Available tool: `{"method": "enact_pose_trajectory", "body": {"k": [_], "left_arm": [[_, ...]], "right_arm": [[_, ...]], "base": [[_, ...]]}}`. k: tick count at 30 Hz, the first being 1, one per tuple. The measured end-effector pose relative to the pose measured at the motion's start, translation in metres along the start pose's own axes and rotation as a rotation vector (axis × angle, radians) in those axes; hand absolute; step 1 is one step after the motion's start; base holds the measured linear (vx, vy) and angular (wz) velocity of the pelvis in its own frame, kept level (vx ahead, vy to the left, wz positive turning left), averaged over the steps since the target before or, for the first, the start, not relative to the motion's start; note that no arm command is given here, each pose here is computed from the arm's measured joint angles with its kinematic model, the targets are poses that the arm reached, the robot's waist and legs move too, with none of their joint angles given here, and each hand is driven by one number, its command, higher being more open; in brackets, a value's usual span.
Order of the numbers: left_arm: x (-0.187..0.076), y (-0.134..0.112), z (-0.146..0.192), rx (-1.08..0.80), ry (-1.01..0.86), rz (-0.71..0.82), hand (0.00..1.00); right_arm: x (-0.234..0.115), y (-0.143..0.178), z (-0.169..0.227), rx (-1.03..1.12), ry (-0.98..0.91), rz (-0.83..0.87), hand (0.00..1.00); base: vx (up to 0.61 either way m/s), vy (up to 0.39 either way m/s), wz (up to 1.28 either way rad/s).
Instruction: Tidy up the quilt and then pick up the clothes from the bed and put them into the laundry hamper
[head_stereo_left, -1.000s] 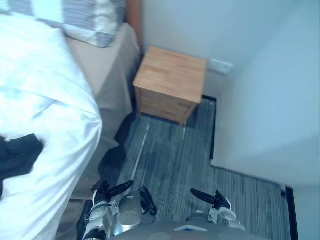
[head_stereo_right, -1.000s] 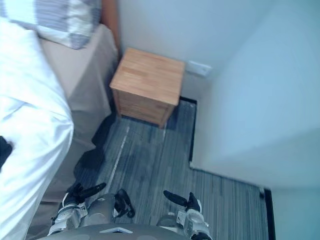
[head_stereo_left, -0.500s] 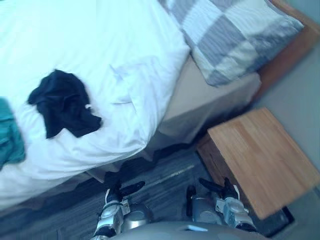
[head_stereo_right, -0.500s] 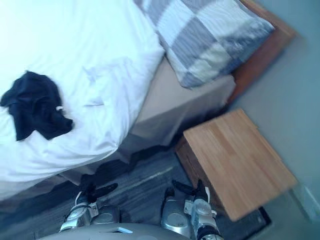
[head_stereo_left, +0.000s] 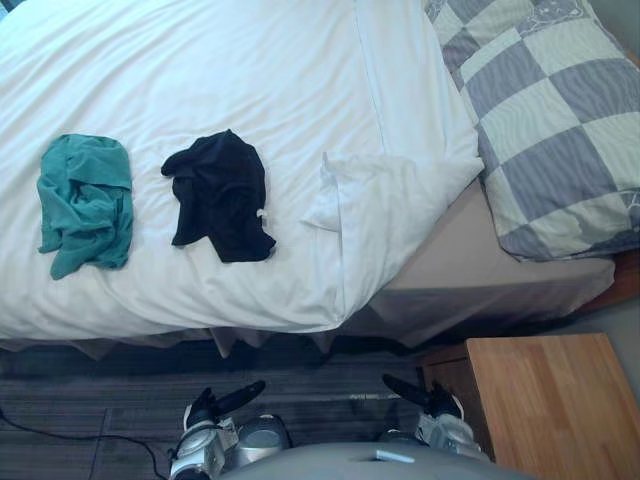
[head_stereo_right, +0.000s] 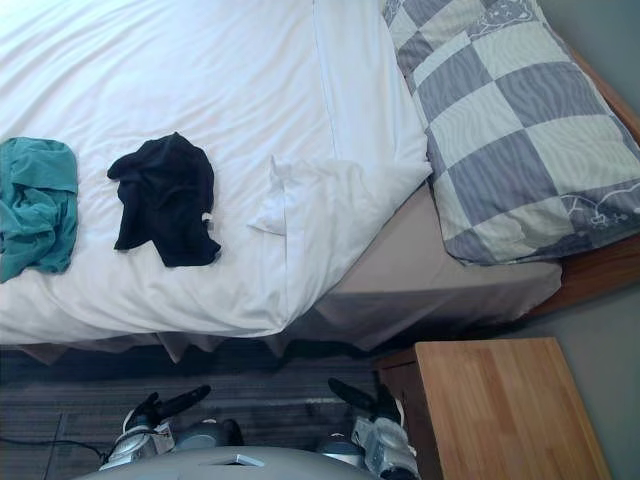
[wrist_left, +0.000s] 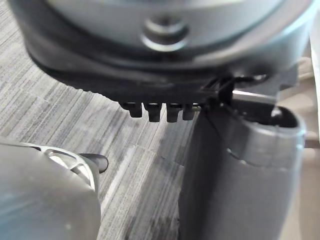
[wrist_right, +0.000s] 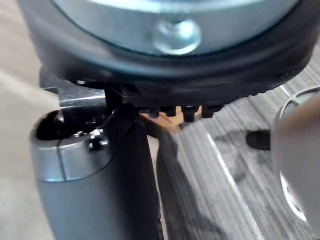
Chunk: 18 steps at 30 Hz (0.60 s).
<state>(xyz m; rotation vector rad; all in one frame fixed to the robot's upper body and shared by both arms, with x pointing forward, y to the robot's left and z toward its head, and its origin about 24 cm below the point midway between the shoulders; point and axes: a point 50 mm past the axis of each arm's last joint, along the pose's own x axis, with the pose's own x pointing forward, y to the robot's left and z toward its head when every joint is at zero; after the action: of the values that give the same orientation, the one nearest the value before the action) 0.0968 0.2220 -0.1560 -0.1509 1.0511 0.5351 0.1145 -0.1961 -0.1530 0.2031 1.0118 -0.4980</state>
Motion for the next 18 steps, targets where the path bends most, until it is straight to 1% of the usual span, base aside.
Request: {"method": "enact_pose_trajectory", "body": {"k": [3,4,6,8,9,10,11,13,14,16,17,18], "left_arm": [[0.0,0.018,-0.005,0.047,0.009,0.035,1.0],[0.0,0.026,-0.005,0.071,0.009,0.05,1.0],[-0.001,0.031,-0.005,0.086,0.008,0.062,1.0],[-0.001,0.041,-0.003,0.089,0.002,0.089,1.0],[0.0,0.046,-0.002,0.082,0.0,0.098,1.0],[-0.001,0.038,-0.005,0.067,0.007,0.078,1.0],[-0.002,0.028,-0.011,0.05,0.019,0.044,1.0],[-0.003,0.024,-0.014,0.049,0.026,0.031,1.0],[-0.004,0.026,-0.016,0.074,0.03,0.034,1.0],[-0.004,0.027,-0.016,0.088,0.028,0.032,1.0],[-0.004,0.029,-0.017,0.09,0.032,0.03,1.0],[-0.004,0.03,-0.018,0.093,0.033,0.03,1.0]], "right_arm": [[-0.004,-0.001,0.022,0.05,-0.1,-0.002,1.0],[-0.007,-0.001,0.039,0.061,-0.172,-0.004,1.0],[-0.019,-0.007,0.07,0.075,-0.33,-0.009,1.0],[-0.04,-0.018,0.118,0.079,-0.565,-0.027,1.0],[-0.047,-0.023,0.131,0.084,-0.635,-0.042,1.0],[-0.057,-0.031,0.149,0.082,-0.724,-0.065,1.0],[-0.08,-0.04,0.178,0.035,-0.885,-0.103,1.0],[-0.102,-0.043,0.202,-0.014,-1.033,-0.115,1.0],[-0.119,-0.037,0.219,-0.037,-1.146,-0.091,1.0],[-0.134,-0.026,0.232,-0.066,-1.241,-0.049,1.0],[-0.147,-0.008,0.242,-0.11,-1.319,0.026,1.0],[-0.152,0.002,0.245,-0.132,-1.346,0.074,1.0]], "base": [[0.07,-0.021,-0.42],[0.06,-0.073,-0.27],[0.12,-0.164,-0.22],[0.13,-0.229,-0.02],[0.12,-0.188,0.21],[0.16,-0.179,0.1],[0.14,-0.17,-0.06],[0.08,-0.081,-0.17],[0.06,-0.019,-0.15],[0.05,0.011,-0.12],[0.02,0.04,-0.13],[0.01,0.05,-0.11]]}}
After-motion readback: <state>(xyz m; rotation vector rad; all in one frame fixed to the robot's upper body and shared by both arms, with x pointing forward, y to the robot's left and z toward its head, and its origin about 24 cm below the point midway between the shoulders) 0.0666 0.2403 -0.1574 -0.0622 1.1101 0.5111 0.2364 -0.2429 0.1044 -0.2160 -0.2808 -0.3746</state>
